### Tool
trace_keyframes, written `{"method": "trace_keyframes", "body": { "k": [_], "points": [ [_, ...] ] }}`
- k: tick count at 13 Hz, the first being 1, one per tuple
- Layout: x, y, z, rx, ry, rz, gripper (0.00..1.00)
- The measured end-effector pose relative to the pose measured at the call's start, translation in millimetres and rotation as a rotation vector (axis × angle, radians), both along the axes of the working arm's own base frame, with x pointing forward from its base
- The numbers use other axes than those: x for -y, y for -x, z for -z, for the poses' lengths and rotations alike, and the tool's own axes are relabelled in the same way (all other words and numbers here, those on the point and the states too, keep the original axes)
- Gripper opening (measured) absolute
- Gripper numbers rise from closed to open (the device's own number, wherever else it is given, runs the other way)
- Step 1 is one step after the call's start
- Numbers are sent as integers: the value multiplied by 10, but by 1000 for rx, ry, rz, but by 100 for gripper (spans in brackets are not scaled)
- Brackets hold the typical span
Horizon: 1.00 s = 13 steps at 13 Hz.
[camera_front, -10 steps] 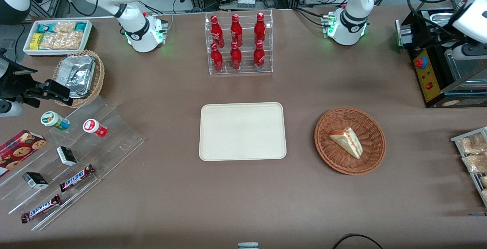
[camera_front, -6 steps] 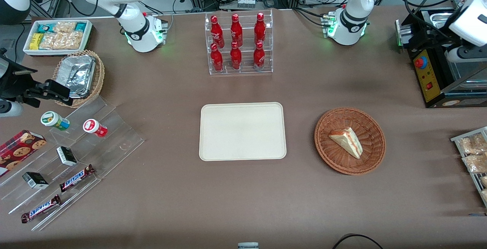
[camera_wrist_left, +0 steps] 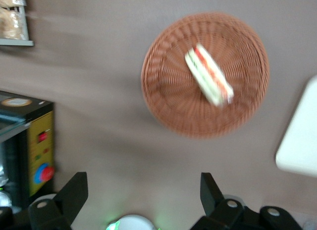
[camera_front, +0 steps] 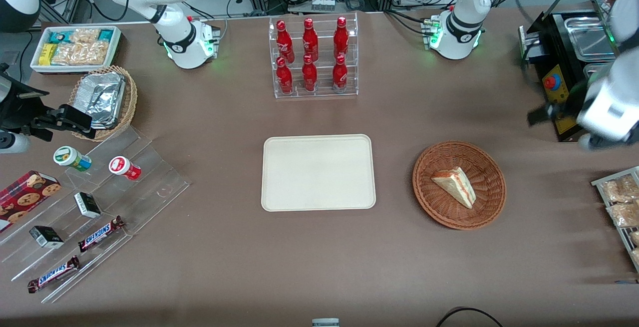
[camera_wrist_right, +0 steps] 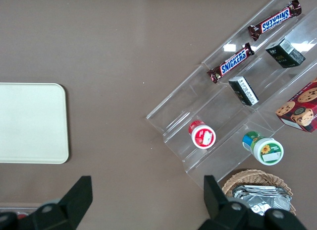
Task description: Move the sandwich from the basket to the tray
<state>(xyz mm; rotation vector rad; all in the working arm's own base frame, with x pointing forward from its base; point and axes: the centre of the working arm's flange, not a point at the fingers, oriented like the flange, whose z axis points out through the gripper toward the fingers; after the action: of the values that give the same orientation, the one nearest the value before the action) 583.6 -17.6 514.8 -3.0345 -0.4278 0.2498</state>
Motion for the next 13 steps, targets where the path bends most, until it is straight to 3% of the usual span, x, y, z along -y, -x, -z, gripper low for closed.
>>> {"method": "trace_keyframes", "body": {
  "k": [4, 7, 10, 13],
  "points": [
    [215, -169, 1066, 104, -31, -345, 100],
    [638, -193, 1565, 138, -34, -496, 100],
    [934, -180, 1903, 141, -32, -533, 100],
    [928, -86, 2176, 169, -15, -536, 100]
  ]
}}
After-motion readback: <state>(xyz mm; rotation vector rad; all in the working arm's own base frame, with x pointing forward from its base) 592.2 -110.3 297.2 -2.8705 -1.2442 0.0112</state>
